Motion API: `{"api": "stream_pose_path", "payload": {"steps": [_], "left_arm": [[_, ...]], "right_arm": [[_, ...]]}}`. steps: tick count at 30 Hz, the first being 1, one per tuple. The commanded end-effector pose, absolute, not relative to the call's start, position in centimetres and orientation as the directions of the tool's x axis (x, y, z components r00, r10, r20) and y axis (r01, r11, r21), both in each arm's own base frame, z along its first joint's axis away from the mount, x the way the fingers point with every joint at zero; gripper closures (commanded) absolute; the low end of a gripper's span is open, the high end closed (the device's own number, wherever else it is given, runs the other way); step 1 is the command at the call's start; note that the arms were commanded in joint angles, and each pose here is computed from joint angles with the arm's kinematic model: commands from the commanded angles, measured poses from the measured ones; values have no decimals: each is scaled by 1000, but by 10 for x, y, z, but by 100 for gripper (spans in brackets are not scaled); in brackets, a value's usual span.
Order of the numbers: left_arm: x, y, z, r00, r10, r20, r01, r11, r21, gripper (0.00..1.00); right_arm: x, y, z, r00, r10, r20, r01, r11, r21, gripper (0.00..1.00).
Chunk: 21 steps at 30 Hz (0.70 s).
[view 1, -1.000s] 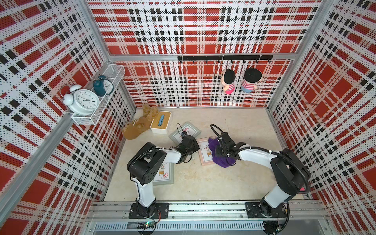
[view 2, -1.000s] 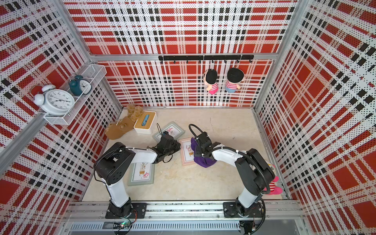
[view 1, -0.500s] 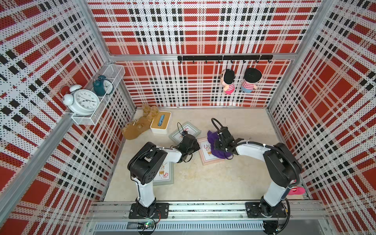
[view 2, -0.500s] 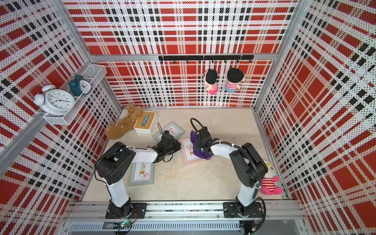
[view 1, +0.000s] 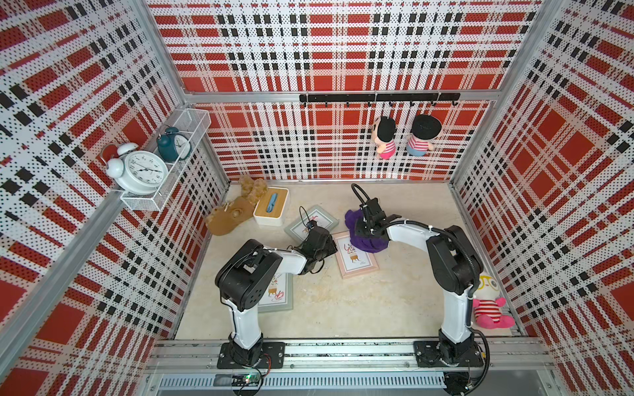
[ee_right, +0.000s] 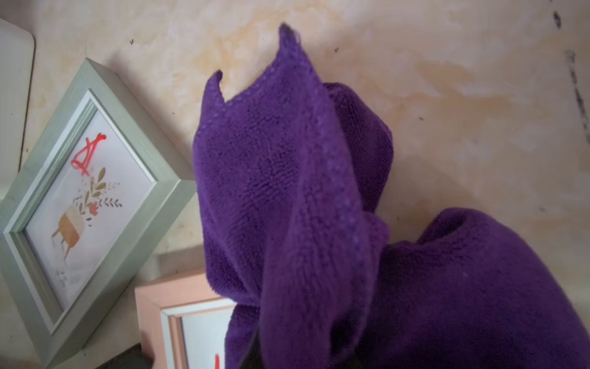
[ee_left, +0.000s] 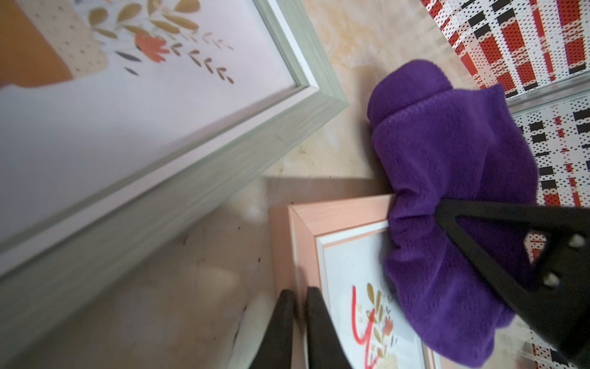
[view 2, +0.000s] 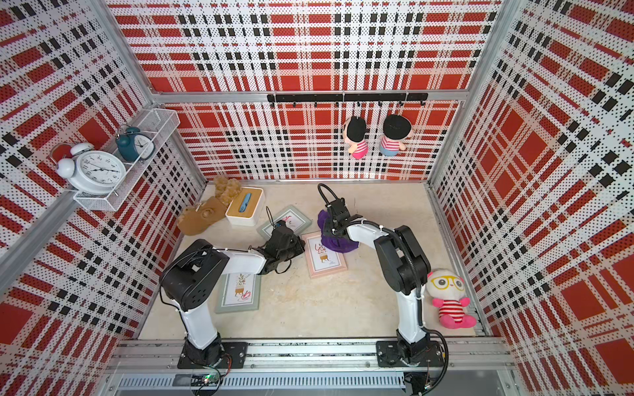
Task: Wipe the picture frame with a cloth
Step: Wipe the dirt from the picture frame.
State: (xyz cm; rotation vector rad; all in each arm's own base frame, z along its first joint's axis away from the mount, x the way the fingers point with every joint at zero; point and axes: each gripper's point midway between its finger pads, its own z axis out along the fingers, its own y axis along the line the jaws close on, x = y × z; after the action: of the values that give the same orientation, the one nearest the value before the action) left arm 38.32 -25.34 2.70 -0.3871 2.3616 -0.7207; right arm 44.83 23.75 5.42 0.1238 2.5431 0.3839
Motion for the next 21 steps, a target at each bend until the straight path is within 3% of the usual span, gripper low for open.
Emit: {"api": "stream_pose_path", "payload": {"steps": [1,6,9,11,18,21], "left_arm": [[313,-209,-61,-900,-311,-306,-211,924,-318,87],[314,-207,-62,-893,-318,-318,-220,926,-308,87],[313,-207,-62,-893,-317,-321,-221,927,-302,87],[314,-207,-61,-892,-317,-323,-218,927,-306,87],[317,-214,-57,-897,-297,-327,-190,928,-319,87],[317,-214,-56,-898,-296,-327,-190,928,-320,87]], "right_arm": [[397,196,11,-907,126,-402,68,985,155,100],[311,159,4,-920,142,-364,93,985,148,100],[292,167,5,-923,140,-360,75,979,188,100],[304,174,9,-916,139,-376,67,978,197,100],[414,229,42,-868,132,-478,11,969,247,100],[427,233,39,-866,134,-481,22,973,232,100]]}}
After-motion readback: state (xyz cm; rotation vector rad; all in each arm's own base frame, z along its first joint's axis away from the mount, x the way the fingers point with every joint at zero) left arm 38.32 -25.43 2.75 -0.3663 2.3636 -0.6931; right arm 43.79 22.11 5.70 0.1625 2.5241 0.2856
